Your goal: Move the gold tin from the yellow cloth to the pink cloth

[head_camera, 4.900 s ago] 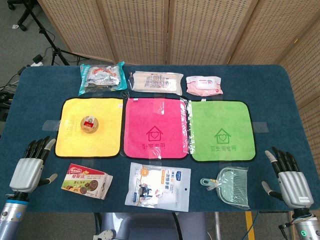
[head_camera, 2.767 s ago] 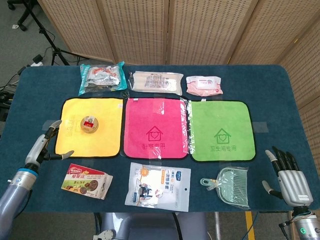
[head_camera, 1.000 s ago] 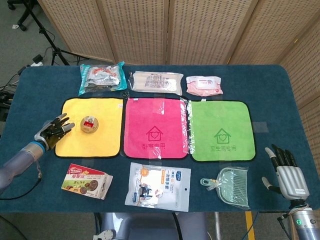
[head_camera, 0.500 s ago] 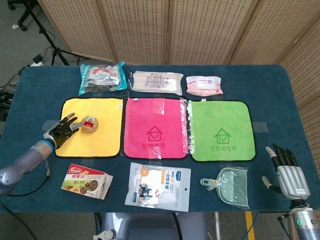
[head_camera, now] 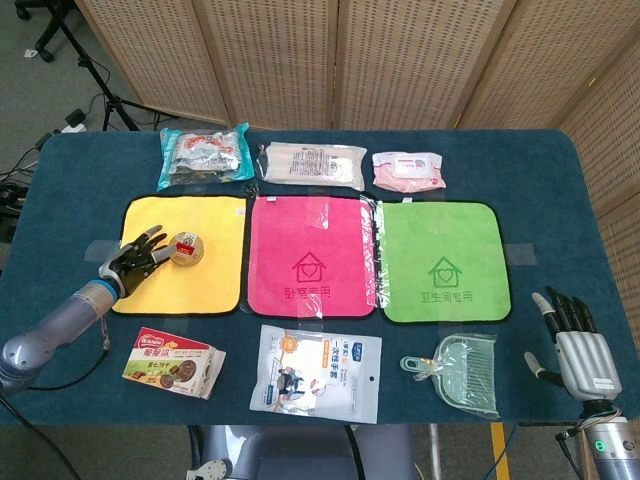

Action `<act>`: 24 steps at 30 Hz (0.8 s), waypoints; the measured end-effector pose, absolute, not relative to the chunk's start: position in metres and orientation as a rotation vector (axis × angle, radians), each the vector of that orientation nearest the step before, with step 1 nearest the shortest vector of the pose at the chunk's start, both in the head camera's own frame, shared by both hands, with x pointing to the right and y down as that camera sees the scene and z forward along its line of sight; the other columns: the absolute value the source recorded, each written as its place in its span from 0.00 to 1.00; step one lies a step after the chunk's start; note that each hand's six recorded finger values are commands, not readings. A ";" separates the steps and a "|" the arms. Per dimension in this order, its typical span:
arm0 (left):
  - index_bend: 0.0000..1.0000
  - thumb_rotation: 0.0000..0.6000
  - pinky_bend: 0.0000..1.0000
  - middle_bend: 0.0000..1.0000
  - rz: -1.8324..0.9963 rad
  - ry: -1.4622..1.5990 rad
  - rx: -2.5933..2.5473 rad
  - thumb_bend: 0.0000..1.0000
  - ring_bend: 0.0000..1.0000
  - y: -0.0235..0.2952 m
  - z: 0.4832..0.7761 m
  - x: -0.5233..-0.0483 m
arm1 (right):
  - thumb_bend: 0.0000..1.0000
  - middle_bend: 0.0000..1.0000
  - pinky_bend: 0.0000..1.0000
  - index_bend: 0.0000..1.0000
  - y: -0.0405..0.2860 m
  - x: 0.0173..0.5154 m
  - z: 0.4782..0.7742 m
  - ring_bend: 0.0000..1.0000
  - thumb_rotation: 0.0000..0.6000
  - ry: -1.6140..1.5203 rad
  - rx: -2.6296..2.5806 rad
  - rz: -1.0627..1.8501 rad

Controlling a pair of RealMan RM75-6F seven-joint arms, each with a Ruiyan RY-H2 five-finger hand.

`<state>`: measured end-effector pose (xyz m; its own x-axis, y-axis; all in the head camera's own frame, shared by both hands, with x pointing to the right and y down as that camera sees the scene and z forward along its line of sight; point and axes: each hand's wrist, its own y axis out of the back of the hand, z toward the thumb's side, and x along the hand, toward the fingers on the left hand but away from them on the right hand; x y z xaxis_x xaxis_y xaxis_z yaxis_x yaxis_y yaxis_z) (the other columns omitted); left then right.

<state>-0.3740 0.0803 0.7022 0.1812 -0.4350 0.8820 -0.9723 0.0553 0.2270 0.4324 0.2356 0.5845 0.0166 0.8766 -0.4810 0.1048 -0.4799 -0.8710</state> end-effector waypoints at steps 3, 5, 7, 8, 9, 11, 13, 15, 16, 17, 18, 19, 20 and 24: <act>0.00 1.00 0.00 0.00 0.731 -1.393 1.537 0.21 0.00 0.081 0.702 -0.370 | 0.34 0.00 0.00 0.01 0.236 0.432 0.584 0.00 1.00 -1.015 -1.654 1.525; 0.00 1.00 0.00 0.00 0.734 -1.390 1.541 0.21 0.00 0.081 0.703 -0.369 | 0.34 0.00 0.00 0.01 0.236 0.432 0.584 0.00 1.00 -1.014 -1.655 1.523; 0.00 1.00 0.00 0.00 0.739 -1.386 1.548 0.21 0.00 0.082 0.703 -0.367 | 0.34 0.00 0.00 0.01 0.236 0.431 0.584 0.00 1.00 -1.012 -1.657 1.520; 0.00 1.00 0.00 0.00 0.740 -1.385 1.551 0.21 0.00 0.082 0.703 -0.366 | 0.34 0.00 0.00 0.01 0.236 0.431 0.584 0.00 1.00 -1.012 -1.657 1.519; 0.00 1.00 0.00 0.00 0.741 -1.382 1.555 0.21 0.00 0.082 0.703 -0.364 | 0.34 0.00 0.00 0.01 0.236 0.431 0.583 0.00 1.00 -1.013 -1.657 1.517; 0.00 1.00 0.00 0.00 0.742 -1.379 1.563 0.21 0.00 0.082 0.703 -0.361 | 0.34 0.00 0.00 0.01 0.236 0.431 0.583 0.00 1.00 -1.014 -1.657 1.517; 0.00 1.00 0.00 0.00 0.746 -1.375 1.575 0.21 0.00 0.082 0.703 -0.358 | 0.34 0.00 0.00 0.01 0.236 0.431 0.583 0.00 1.00 -1.016 -1.656 1.517; 0.00 1.00 0.00 0.00 0.749 -1.371 1.588 0.21 0.00 0.082 0.702 -0.354 | 0.34 0.00 0.00 0.01 0.236 0.432 0.582 0.00 1.00 -1.017 -1.656 1.517; 0.00 1.00 0.00 0.00 0.751 -1.370 1.594 0.21 0.00 0.082 0.702 -0.353 | 0.34 0.00 0.00 0.01 0.236 0.432 0.582 0.00 1.00 -1.018 -1.656 1.517; 0.00 1.00 0.00 0.00 0.752 -1.369 1.600 0.21 0.00 0.082 0.702 -0.351 | 0.34 0.00 0.00 0.01 0.236 0.432 0.582 0.00 1.00 -1.018 -1.656 1.516; 0.00 1.00 0.00 0.00 0.753 -1.367 1.608 0.21 0.00 0.081 0.701 -0.349 | 0.34 0.00 0.00 0.01 0.235 0.432 0.582 0.00 1.00 -1.019 -1.655 1.515; 0.00 1.00 0.00 0.00 0.754 -1.366 1.613 0.21 0.00 0.081 0.701 -0.348 | 0.34 0.00 0.00 0.01 0.235 0.432 0.582 0.00 1.00 -1.019 -1.655 1.514; 0.00 1.00 0.00 0.00 0.754 -1.363 1.617 0.21 0.00 0.081 0.701 -0.346 | 0.34 0.00 0.00 0.01 0.235 0.432 0.581 0.00 1.00 -1.019 -1.655 1.513; 0.00 1.00 0.00 0.00 0.755 -1.346 1.625 0.21 0.00 0.082 0.703 -0.337 | 0.34 0.00 0.00 0.01 0.235 0.431 0.581 0.00 1.00 -1.021 -1.656 1.508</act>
